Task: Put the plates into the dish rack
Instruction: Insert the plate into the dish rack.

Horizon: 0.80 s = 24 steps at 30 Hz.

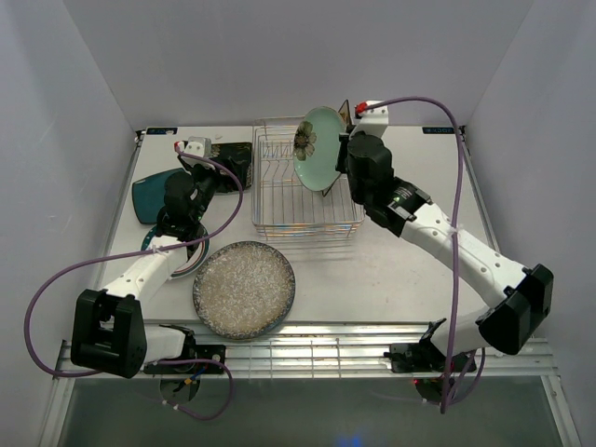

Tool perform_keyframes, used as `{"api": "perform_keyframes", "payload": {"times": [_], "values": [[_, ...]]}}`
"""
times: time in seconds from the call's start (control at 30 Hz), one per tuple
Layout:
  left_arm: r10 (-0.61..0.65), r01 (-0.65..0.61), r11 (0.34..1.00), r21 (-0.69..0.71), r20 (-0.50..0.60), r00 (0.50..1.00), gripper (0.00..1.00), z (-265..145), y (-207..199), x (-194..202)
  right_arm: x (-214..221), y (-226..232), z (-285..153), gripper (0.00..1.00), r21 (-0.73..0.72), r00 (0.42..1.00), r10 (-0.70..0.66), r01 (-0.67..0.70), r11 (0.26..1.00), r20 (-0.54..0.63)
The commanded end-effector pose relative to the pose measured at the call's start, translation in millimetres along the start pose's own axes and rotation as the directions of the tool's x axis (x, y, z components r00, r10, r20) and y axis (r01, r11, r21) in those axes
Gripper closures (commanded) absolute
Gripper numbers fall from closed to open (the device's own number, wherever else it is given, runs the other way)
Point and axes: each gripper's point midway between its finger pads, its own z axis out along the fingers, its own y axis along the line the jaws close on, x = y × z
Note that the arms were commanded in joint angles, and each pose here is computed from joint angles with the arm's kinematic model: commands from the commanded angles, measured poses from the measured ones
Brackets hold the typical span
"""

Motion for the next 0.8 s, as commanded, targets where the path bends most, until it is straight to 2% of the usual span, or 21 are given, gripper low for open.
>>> {"api": "perform_keyframes", "payload": {"times": [0.0,0.77], "values": [[0.016,-0.016,1.0,-0.007,0.049,0.999,0.02,-5,0,-16,-85,5,3,0.92,0.014,0.954,0.163,-0.172,0.985,0.251],[0.026,-0.026,0.999,-0.021,0.042,0.999,0.02,-2,4,-13,-69,14,70,0.92,0.288,0.974,-0.05,-0.016,0.957,0.221]]}}
